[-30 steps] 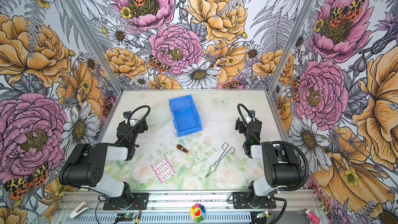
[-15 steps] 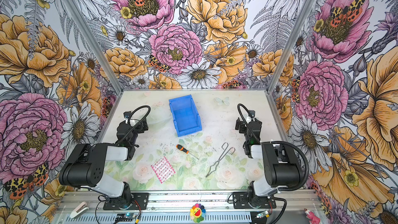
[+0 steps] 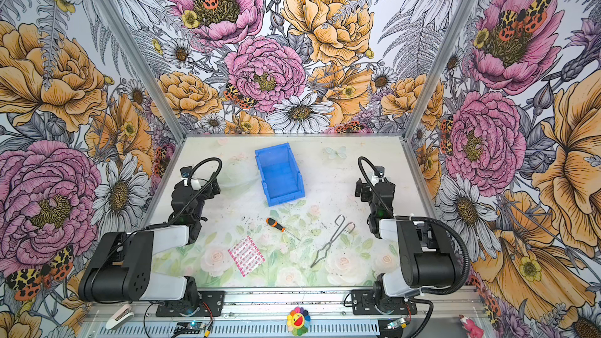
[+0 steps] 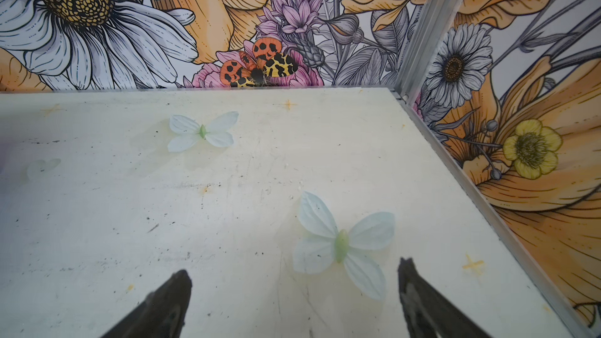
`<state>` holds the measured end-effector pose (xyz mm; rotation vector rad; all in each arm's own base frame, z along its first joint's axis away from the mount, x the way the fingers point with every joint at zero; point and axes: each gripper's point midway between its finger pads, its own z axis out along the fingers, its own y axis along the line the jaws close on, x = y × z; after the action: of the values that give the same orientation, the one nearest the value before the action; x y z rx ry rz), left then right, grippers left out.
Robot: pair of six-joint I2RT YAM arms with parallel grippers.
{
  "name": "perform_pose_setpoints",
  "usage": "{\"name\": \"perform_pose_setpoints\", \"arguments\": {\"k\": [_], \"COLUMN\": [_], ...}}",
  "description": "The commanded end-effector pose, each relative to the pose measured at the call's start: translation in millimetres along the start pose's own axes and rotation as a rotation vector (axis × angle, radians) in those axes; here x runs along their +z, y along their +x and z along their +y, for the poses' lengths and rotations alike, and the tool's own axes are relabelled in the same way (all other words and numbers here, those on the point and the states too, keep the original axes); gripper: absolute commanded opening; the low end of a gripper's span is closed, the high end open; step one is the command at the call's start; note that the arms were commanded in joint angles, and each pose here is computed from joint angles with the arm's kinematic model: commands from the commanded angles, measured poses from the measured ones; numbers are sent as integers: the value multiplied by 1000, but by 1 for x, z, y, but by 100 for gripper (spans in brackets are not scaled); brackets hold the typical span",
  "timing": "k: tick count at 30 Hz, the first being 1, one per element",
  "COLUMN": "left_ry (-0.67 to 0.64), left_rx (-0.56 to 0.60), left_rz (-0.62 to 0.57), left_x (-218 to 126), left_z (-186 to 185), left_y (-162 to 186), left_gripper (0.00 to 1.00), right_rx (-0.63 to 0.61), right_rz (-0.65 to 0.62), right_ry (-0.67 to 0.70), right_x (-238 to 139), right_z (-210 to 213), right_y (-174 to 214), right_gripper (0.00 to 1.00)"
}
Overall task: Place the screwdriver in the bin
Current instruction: 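Move the right gripper toward the orange-handled screwdriver while the left arm also advances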
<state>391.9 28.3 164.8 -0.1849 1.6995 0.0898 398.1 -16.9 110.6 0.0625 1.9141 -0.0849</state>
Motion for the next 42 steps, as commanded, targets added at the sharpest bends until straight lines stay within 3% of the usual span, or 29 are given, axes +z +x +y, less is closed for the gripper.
{"name": "perform_pose_setpoints", "arguments": {"k": [1, 12, 17, 20, 26, 33, 42], "left_ry": [-44, -33, 12, 53, 147, 263, 436], "left_rx": [-22, 70, 124, 121, 107, -12, 14], "left_rz": [39, 80, 70, 64, 120, 171, 227], "left_x": [-9, -26, -39, -46, -60, -79, -116], "left_z": [11, -8, -29, -40, -60, -81, -139], "left_y": [7, -10, -21, -26, -27, -47, -51], "left_gripper": [99, 99, 99, 99, 99, 99, 99], "right_rx": [-13, -2, 96, 84, 28, 6, -18], "right_rz": [-36, -17, 88, 162, 118, 21, 135], "right_ry": [4, -18, 47, 48, -44, -177, -332], "right_x": [-5, -31, -50, -64, -99, -132, -134], "right_z": [0, 8, 4, 14, 51, 90, 137], "right_y": [-20, -31, -38, -38, -56, -87, -79], "right_gripper": [100, 99, 100, 99, 99, 99, 100]}}
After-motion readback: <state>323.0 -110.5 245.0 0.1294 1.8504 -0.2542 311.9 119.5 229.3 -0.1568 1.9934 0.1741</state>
